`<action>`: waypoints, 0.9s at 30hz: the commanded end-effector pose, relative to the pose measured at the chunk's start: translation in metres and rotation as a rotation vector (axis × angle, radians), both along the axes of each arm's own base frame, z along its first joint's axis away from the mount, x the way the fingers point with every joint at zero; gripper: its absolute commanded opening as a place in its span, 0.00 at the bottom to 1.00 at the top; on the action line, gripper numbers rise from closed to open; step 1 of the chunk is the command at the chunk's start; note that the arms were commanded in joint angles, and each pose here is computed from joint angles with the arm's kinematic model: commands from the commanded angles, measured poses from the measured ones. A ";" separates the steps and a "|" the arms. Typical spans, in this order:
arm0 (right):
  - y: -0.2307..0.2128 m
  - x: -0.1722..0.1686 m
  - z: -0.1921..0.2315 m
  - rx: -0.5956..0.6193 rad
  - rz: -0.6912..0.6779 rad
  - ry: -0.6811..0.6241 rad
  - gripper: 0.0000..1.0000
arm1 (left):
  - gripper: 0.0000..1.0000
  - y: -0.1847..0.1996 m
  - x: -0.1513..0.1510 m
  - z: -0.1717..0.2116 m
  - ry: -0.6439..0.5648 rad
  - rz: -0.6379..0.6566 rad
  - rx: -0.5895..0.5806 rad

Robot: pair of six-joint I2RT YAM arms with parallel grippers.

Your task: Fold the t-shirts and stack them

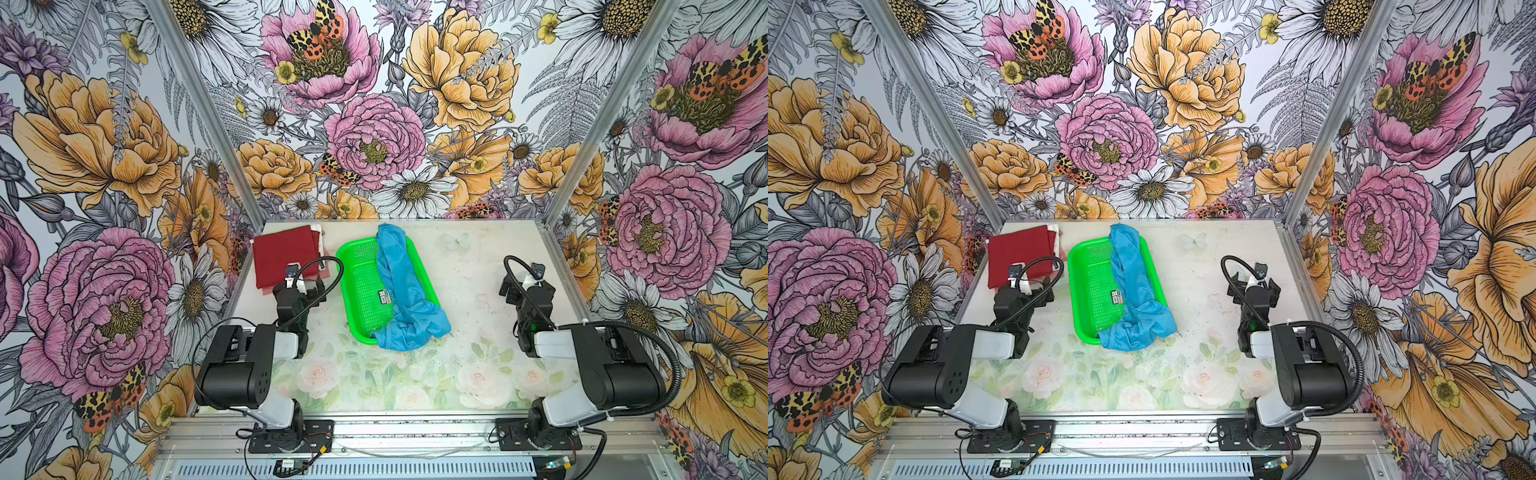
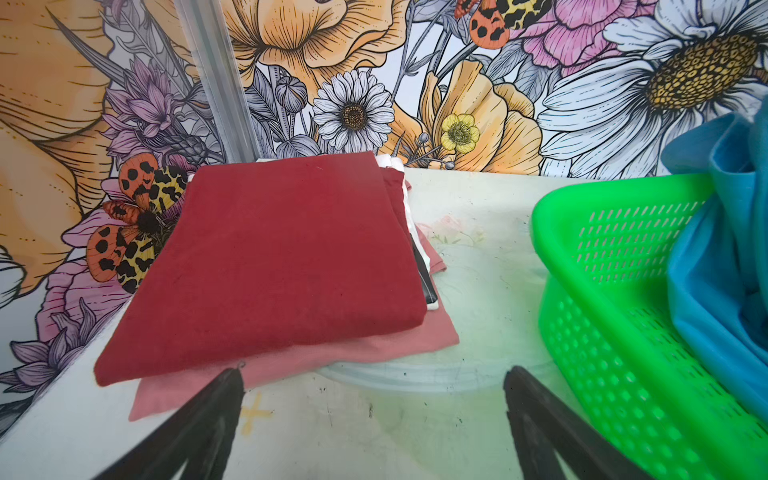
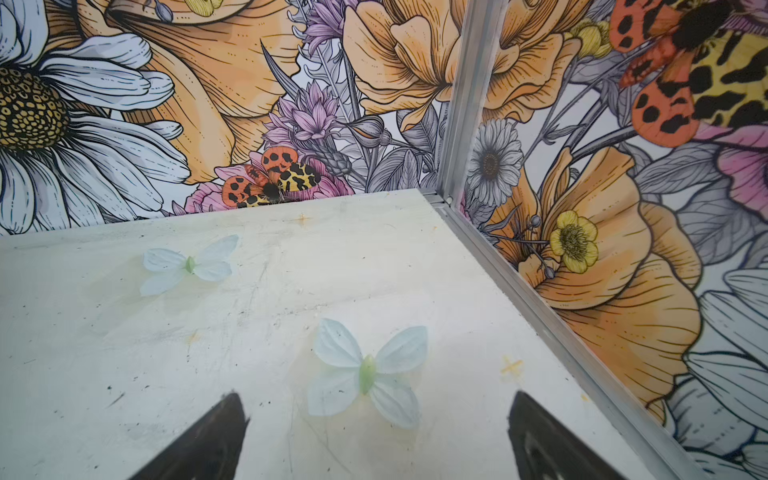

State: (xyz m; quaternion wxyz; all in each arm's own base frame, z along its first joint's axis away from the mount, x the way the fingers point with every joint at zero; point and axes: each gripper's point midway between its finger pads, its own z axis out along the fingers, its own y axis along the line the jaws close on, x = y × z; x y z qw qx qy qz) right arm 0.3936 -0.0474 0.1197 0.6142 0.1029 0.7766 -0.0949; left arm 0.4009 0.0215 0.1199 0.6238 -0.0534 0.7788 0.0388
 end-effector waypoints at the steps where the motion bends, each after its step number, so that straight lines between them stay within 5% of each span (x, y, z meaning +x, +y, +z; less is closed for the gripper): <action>1: 0.000 -0.001 -0.003 0.004 -0.001 0.003 0.99 | 0.99 -0.002 0.005 0.010 -0.034 -0.006 -0.014; 9: 0.006 0.002 -0.003 -0.004 0.030 0.015 1.00 | 0.99 -0.001 0.005 0.010 -0.034 -0.003 -0.014; 14: 0.030 0.008 -0.006 -0.019 0.187 0.038 0.99 | 0.99 -0.001 0.005 0.010 -0.034 -0.005 -0.014; 27: 0.021 0.009 -0.007 0.002 0.137 0.043 0.99 | 0.99 -0.007 0.006 0.015 -0.015 -0.017 0.009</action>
